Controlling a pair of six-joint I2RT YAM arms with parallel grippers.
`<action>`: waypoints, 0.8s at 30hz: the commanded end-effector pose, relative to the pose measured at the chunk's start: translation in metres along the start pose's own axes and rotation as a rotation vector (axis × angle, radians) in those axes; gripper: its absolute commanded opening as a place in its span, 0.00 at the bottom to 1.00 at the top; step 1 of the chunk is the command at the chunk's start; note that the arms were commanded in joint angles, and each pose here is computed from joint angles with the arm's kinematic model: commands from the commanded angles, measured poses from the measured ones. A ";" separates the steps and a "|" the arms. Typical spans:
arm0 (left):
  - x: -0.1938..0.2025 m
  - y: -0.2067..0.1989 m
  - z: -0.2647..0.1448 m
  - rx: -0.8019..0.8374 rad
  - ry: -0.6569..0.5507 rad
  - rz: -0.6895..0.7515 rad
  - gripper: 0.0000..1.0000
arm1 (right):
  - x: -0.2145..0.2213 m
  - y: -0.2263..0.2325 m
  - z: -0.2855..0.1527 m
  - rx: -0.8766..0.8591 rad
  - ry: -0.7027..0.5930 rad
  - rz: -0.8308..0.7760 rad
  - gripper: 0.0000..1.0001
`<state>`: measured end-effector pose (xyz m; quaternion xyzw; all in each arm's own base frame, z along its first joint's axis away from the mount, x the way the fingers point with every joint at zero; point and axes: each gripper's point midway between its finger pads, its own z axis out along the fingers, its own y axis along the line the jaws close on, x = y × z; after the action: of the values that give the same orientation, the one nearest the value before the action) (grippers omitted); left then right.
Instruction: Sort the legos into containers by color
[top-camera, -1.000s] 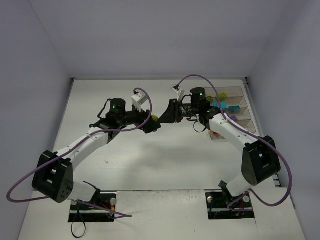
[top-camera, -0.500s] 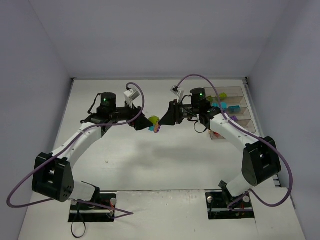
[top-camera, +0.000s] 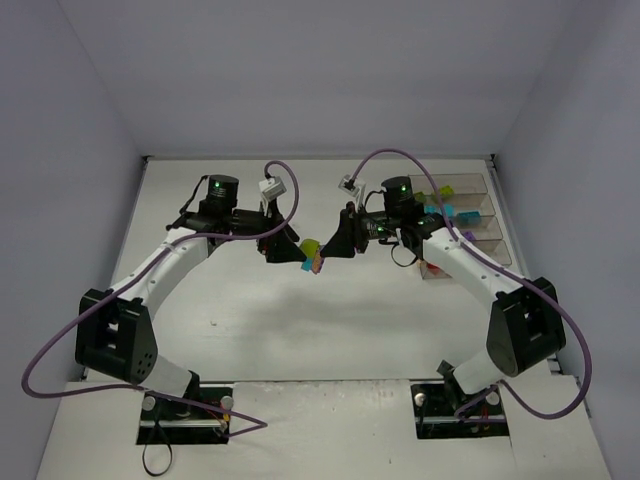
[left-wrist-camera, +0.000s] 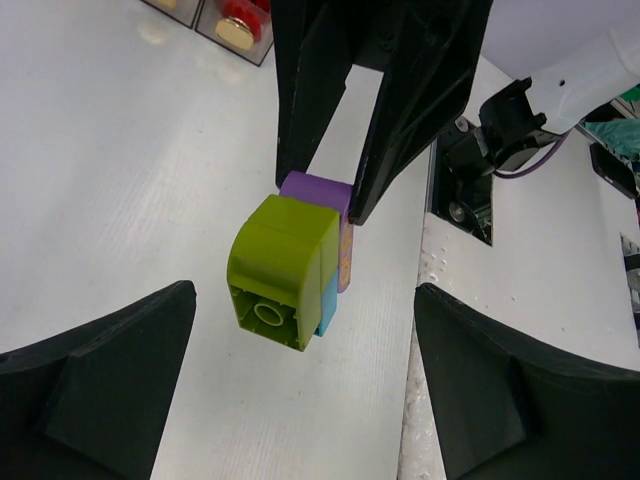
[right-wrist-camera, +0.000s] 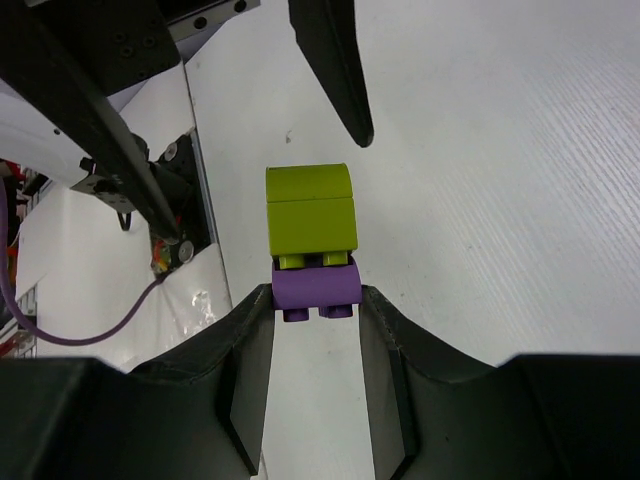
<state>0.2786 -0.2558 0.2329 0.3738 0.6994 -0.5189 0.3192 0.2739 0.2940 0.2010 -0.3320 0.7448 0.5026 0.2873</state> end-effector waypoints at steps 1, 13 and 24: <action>-0.019 -0.018 -0.001 0.054 -0.019 0.125 0.83 | -0.037 0.033 -0.013 -0.090 -0.070 -0.163 0.00; -0.019 -0.014 0.010 0.044 0.001 0.140 0.66 | -0.044 0.043 -0.014 -0.137 -0.071 -0.193 0.00; -0.019 -0.011 0.015 0.049 -0.001 0.116 0.44 | -0.046 0.045 -0.015 -0.139 -0.073 -0.199 0.00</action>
<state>0.2717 -0.2703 0.2210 0.3940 0.6984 -0.5188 0.2965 0.2679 0.2982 0.2224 -0.3709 0.7086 0.5231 0.2942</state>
